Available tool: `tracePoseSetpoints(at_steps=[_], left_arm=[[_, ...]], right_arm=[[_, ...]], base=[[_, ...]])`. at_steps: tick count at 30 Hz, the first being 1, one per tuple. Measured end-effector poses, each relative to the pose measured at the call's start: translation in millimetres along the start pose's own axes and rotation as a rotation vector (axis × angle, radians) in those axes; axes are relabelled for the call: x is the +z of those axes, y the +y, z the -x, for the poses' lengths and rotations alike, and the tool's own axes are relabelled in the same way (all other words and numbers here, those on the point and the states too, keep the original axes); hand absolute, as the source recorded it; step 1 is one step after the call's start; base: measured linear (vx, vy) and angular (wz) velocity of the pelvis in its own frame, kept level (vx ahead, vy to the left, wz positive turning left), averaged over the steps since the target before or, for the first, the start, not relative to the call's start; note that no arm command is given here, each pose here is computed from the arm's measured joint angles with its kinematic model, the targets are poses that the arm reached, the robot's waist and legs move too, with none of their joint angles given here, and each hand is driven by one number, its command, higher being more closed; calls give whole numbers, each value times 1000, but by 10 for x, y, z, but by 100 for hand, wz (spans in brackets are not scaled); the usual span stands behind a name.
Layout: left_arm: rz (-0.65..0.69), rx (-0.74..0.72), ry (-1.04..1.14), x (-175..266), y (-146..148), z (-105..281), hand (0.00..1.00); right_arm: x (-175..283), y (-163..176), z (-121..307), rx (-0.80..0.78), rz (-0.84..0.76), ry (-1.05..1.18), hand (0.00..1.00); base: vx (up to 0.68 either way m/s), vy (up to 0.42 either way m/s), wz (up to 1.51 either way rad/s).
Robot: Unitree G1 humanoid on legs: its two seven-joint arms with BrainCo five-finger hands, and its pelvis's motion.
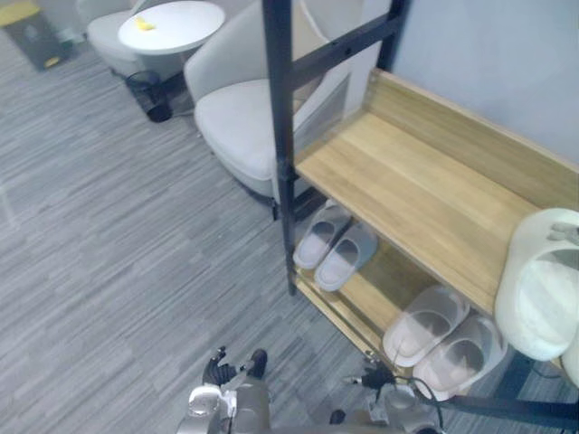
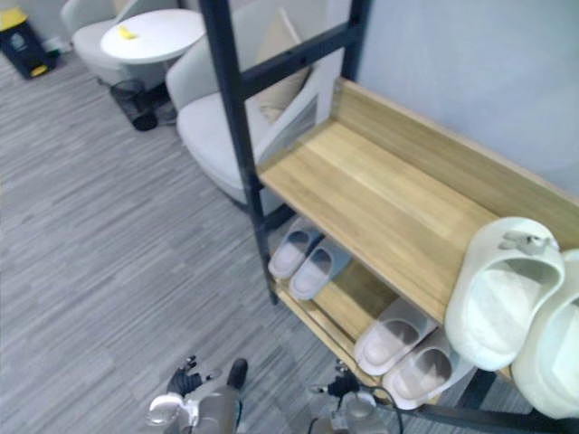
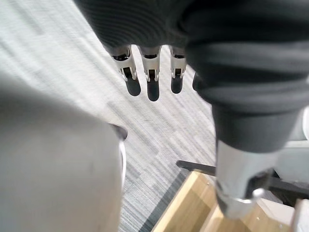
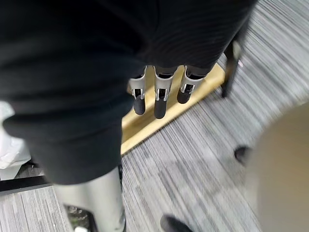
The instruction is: Organize the slippers on the shoe rack
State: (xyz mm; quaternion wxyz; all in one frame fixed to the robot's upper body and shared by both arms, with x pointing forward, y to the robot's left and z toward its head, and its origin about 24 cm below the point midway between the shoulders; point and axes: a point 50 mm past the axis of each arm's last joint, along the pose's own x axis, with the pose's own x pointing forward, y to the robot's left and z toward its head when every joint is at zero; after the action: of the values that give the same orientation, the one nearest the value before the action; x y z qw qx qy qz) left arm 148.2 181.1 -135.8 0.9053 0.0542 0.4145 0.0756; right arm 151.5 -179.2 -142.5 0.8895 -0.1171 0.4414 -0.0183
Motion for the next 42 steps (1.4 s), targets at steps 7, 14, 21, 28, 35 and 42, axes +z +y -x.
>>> tracePoseSetpoints(at_steps=[7,14,21,28,35,42], left_arm=[[-29,-14,13,-6,-57,-15,0],[-34,-2,78,-158,-9,6,0],[-35,-8,83,-167,-30,7,0],[-15,-2,99,-202,-34,13,0],[96,55,26,23,48,-51,0],[95,98,-30,192,208,-99,0]], right_arm=[[-91,-11,39,-13,-37,20,0],[64,120,11,28,-57,-19,0],[131,93,-10,25,-50,-38,0],[157,-1,-21,7,-34,-50,0],[123,96,14,27,-33,-47,0],[16,151,22,32,-56,4,0]], base=[[-47,116,113],[104,192,60],[228,48,88],[496,-140,121],[572,-184,62],[496,142,14]])
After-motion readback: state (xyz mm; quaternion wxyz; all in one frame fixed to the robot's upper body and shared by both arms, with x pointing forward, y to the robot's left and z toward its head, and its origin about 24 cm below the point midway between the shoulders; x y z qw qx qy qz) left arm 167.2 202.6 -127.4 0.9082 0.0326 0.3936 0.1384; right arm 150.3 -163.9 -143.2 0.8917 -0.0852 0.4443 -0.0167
